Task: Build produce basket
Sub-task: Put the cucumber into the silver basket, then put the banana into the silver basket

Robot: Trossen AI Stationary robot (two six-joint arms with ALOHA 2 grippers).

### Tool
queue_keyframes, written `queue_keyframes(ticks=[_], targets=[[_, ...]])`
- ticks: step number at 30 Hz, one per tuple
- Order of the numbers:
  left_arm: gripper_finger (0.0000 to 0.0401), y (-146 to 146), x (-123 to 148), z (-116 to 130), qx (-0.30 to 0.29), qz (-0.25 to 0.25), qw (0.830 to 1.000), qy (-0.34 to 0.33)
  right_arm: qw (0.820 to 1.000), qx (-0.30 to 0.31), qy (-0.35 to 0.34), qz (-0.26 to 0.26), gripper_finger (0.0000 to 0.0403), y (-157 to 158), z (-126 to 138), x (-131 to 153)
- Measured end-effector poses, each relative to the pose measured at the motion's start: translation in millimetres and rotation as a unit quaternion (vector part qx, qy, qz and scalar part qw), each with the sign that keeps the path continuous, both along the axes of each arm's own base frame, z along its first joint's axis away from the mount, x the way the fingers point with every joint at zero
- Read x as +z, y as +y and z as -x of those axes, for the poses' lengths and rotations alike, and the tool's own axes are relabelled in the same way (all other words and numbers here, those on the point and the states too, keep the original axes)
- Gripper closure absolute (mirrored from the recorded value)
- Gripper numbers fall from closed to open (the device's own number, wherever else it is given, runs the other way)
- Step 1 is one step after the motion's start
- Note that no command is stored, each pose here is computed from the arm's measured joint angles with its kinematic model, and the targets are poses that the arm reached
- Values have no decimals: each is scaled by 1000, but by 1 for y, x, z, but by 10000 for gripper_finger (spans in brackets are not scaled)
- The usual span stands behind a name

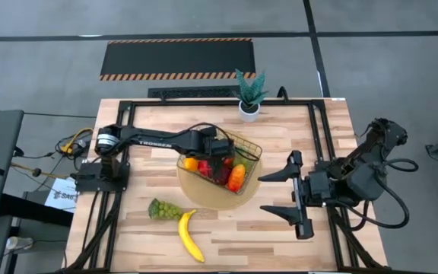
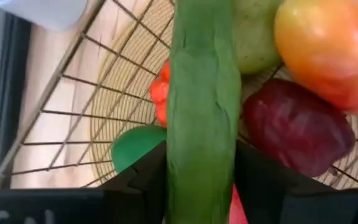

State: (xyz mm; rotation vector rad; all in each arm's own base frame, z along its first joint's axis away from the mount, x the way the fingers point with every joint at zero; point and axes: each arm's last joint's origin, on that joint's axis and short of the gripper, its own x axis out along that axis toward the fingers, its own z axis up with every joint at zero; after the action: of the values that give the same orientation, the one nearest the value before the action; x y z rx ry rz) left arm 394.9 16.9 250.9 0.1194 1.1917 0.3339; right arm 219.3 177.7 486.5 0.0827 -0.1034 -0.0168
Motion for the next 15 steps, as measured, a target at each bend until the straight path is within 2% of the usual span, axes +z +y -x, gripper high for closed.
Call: queue_keyframes(ticks=[3,9,15], targets=[[231,2,-7,-2,12,19,1000,6,1000,0,1,1,92,0,0,0],[186,-2,-3,0,12,45,999,4,1000,0,4,4,92,0,0,-1],[164,-26,41,25,-30,116,993,2,1000,-1,9,9,92,0,0,-2]])
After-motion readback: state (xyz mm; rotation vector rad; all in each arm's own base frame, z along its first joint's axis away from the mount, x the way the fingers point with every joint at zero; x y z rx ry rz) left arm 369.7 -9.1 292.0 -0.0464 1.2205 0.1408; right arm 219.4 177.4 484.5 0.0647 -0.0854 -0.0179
